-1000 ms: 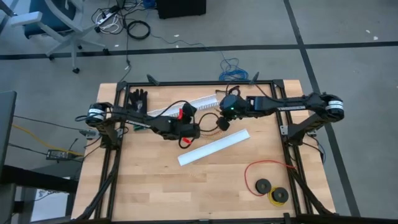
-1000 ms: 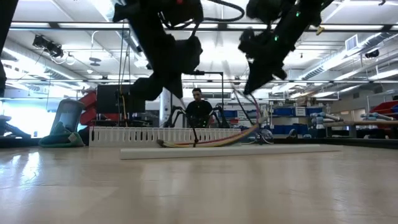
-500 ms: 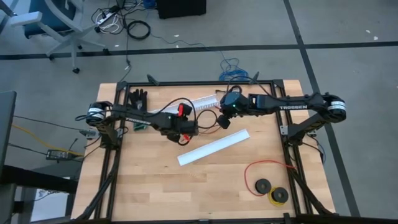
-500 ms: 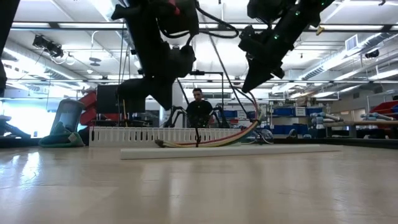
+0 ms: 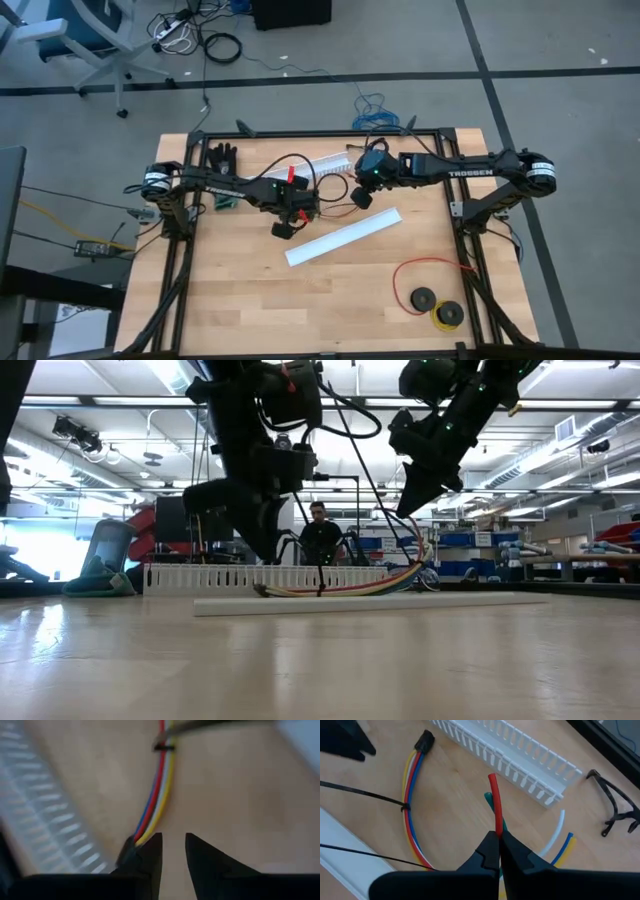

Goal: Ziptie cables
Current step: Put the zip-tied cables into the white cable duct

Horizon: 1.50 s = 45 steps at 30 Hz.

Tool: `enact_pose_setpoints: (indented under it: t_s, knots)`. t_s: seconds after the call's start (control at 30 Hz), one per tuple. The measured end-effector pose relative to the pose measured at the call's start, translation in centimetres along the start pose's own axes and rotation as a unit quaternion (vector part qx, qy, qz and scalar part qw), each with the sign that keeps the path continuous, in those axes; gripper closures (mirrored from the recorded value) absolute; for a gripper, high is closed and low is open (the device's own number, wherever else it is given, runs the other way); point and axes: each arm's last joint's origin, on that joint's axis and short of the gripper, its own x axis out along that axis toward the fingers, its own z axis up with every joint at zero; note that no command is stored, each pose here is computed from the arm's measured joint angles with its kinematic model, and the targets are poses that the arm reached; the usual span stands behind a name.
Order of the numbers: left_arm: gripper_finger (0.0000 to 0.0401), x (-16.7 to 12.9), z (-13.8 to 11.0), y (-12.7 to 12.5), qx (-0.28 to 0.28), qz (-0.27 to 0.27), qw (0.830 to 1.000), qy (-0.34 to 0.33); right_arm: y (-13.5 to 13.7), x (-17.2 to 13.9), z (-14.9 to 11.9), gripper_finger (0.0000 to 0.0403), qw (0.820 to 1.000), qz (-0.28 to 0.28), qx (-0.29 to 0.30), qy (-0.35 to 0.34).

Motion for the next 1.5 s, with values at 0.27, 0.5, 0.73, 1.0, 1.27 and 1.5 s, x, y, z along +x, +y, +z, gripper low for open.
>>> enact_pose_setpoints:
  t_s: [0.27, 0.5, 0.73, 1.0, 1.27, 1.5]
  knots:
    - [0.0277, 0.5, -0.7, 1.7, -0.027, -0.006, 1.0, -0.005, 0.1, 0.0, 0.0, 0.0403, 1.0, 0.006, -0.001, 0.0]
    - [0.0226, 0.9, -1.0, 3.1, -0.04, 0.006, 0.999, -0.015, 0.2, 0.0, 0.0, 0.0403, 1.0, 0.009, -0.001, 0.001]
    - [0.0222, 3.0, -1.6, 3.9, 0.018, -0.045, 0.999, -0.015, 0.2, 0.0, 0.0, 0.0403, 1.0, 0.009, -0.001, 0.001]
    - [0.0238, 6.5, -2.1, 4.0, 0.063, -0.04, 0.996, 0.042, 0.2, 0.0, -0.1, 0.0403, 1.0, 0.009, -0.003, 0.002]
    - [0.033, 7.2, -2.1, 4.0, 0.074, -0.02, 0.995, 0.062, 0.2, 0.0, -0.1, 0.0403, 1.0, 0.009, -0.005, 0.003]
    - [0.0379, 7.1, -2.0, 3.8, 0.049, -0.013, 0.997, 0.065, 0.2, 0.0, -0.1, 0.0402, 1.0, 0.008, -0.006, 0.003]
